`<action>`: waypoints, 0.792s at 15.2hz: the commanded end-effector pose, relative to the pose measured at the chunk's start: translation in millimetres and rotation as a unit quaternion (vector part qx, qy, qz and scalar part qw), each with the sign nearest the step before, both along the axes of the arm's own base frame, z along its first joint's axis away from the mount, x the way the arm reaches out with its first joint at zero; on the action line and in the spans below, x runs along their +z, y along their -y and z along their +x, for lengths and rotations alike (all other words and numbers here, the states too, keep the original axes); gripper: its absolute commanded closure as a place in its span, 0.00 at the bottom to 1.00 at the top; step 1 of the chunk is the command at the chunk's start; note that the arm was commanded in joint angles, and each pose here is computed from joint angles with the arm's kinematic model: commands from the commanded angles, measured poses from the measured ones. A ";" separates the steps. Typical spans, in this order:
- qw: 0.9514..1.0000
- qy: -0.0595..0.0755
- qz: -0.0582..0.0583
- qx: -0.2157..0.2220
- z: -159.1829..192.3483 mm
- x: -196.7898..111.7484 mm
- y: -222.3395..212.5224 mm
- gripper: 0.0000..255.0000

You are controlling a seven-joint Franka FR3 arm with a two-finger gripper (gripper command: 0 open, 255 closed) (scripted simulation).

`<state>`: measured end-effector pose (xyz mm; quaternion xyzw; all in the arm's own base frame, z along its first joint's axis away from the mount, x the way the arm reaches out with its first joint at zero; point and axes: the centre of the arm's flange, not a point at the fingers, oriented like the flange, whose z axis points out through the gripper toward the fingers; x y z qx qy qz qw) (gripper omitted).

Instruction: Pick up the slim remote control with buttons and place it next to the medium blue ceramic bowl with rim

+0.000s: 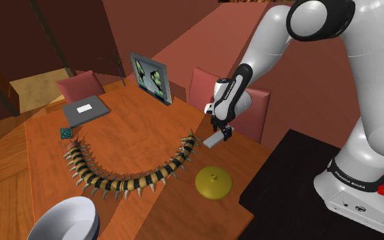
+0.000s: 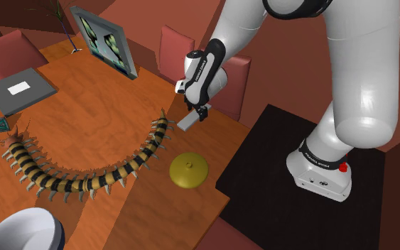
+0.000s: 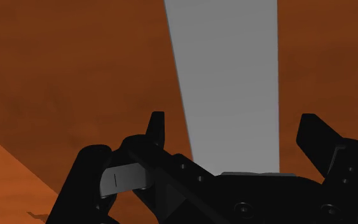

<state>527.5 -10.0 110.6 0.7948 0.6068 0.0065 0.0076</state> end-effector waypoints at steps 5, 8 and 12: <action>1.000 0.000 0.000 0.000 0.1 -0.2 0.0 1.00; 1.000 0.000 0.000 0.000 -0.1 -0.1 0.1 1.00; 1.000 0.000 0.000 0.000 -0.2 0.1 0.9 1.00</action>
